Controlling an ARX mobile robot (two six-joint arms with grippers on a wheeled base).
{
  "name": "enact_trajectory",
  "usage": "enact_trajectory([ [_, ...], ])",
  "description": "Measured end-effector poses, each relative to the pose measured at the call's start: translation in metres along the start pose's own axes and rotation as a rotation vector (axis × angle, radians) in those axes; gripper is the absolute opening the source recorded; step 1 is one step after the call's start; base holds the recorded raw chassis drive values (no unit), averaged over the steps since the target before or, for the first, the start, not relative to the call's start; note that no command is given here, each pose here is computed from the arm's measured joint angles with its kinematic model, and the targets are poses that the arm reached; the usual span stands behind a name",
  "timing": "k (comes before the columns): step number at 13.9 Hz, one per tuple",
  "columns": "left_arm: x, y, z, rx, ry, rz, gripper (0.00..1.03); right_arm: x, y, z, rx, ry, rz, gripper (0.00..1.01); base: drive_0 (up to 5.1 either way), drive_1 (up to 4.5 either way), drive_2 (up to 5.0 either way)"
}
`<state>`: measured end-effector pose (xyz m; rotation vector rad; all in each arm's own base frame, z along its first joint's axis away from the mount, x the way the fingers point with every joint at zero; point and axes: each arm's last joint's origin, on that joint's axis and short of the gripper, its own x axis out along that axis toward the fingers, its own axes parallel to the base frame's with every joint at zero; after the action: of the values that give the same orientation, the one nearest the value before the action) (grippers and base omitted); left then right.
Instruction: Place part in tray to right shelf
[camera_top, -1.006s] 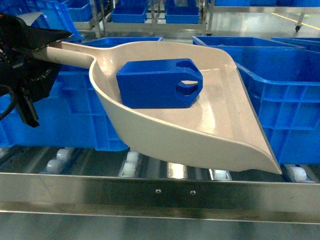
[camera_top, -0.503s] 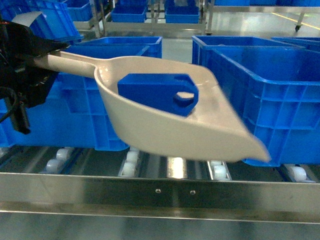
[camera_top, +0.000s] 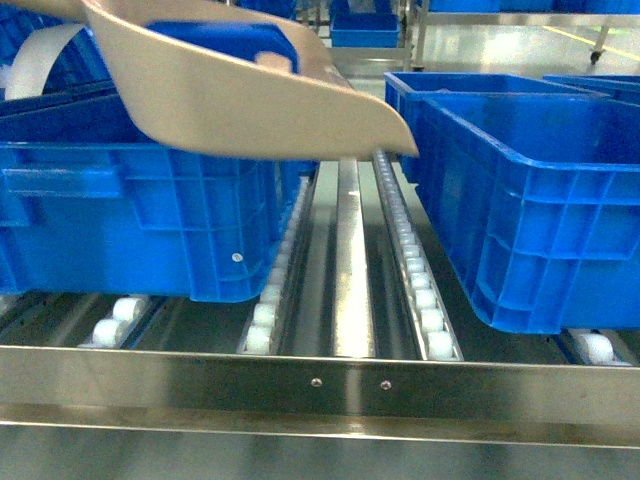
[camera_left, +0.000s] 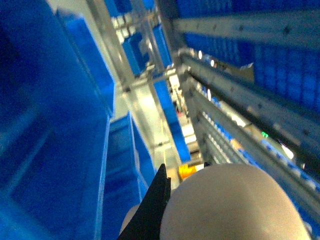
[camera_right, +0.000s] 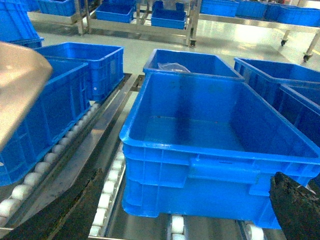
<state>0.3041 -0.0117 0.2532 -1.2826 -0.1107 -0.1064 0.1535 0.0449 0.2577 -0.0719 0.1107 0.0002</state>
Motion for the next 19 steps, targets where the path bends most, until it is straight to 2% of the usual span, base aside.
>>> enact_trajectory([
  [1, 0.006, -0.017, 0.02, 0.011, -0.1, -0.007, 0.14, 0.0, 0.0, 0.0, 0.0, 0.0, 0.0, 0.98, 0.0, 0.0, 0.0],
  [2, 0.013, -0.029, 0.038, 0.033, -0.205, 0.03, 0.14, 0.0, 0.0, 0.0, 0.0, 0.0, 0.0, 0.98, 0.0, 0.0, 0.0],
  [3, 0.02, -0.033, 0.049, 0.091, -0.304, 0.111, 0.14, 0.0, 0.0, 0.0, 0.0, 0.0, 0.0, 0.98, 0.0, 0.0, 0.0],
  [4, 0.03, -0.036, 0.059, 0.174, -0.416, 0.184, 0.14, 0.0, 0.0, 0.0, 0.0, 0.0, 0.0, 0.98, 0.0, 0.0, 0.0],
  [5, 0.033, -0.036, 0.06, 0.198, -0.442, 0.197, 0.14, 0.0, 0.0, 0.0, 0.0, 0.0, 0.0, 0.98, 0.0, 0.0, 0.0],
  [7, 0.051, -0.042, 0.068, 0.329, -0.53, 0.241, 0.14, 0.0, 0.0, 0.0, 0.0, 0.0, 0.0, 0.98, 0.0, 0.0, 0.0],
  [9, 0.06, -0.044, 0.068, 0.435, -0.556, 0.264, 0.14, 0.0, 0.0, 0.0, 0.0, 0.0, 0.0, 0.98, 0.0, 0.0, 0.0],
  [10, 0.061, -0.045, 0.069, 0.468, -0.553, 0.276, 0.14, 0.0, 0.0, 0.0, 0.0, 0.0, 0.0, 0.98, 0.0, 0.0, 0.0],
  [13, 0.061, -0.045, 0.072, 0.495, -0.555, 0.28, 0.14, 0.0, 0.0, 0.0, 0.0, 0.0, 0.0, 0.98, 0.0, 0.0, 0.0],
  [17, 0.055, -0.051, 0.074, 0.483, -0.52, 0.239, 0.14, 0.0, 0.0, 0.0, 0.0, 0.0, 0.0, 0.98, 0.0, 0.0, 0.0],
  [19, 0.02, -0.059, 0.071, 0.474, -0.489, 0.2, 0.14, 0.0, 0.0, 0.0, 0.0, 0.0, 0.0, 0.98, 0.0, 0.0, 0.0],
])
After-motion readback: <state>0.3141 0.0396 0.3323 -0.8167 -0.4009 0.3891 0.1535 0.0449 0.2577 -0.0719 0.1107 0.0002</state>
